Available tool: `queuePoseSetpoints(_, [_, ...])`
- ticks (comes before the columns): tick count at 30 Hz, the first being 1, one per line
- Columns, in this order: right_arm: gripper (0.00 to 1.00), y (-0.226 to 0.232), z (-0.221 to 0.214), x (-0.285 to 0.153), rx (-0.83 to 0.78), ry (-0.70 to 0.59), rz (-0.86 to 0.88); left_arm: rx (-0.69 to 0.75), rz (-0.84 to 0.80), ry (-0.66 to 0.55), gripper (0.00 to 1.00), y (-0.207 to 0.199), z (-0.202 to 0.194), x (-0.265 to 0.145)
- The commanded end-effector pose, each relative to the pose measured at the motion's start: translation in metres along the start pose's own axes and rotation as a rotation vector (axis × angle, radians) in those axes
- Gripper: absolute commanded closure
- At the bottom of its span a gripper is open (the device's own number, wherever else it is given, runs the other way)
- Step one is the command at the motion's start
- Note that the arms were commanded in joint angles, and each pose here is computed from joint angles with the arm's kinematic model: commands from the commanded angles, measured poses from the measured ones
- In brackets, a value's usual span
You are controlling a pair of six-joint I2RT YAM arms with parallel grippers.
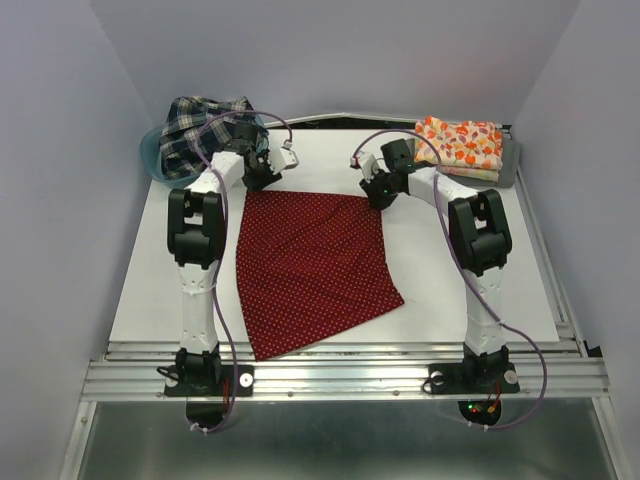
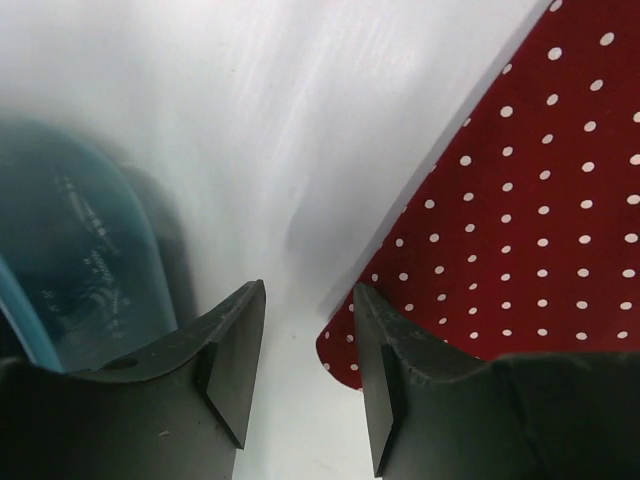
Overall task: Fold and stack the skirts
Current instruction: Fold the skirt
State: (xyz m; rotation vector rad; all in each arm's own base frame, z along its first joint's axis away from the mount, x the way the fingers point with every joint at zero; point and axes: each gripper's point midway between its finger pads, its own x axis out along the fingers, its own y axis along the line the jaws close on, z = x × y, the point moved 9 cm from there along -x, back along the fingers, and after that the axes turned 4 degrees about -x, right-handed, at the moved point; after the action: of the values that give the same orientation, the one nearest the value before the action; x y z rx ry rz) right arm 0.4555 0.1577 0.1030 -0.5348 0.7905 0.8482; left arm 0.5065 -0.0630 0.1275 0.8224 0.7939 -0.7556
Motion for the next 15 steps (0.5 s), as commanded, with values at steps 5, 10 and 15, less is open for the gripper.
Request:
queuePoseSetpoints(5, [0.99, -0.001, -0.006, -0.001, -0.029, 0.014, -0.01, -0.002, 0.015, -0.051, 0.46, 0.012, 0.007, -0.019])
queuePoseSetpoints(10, [0.99, -0.001, -0.006, -0.003, -0.043, 0.015, -0.014, -0.009, 0.07, -0.095, 0.43, 0.024, 0.017, -0.039])
queuePoseSetpoints(15, [0.99, -0.002, -0.006, -0.005, -0.05, 0.019, -0.021, -0.026, 0.063, -0.067, 0.4, 0.031, 0.023, -0.06])
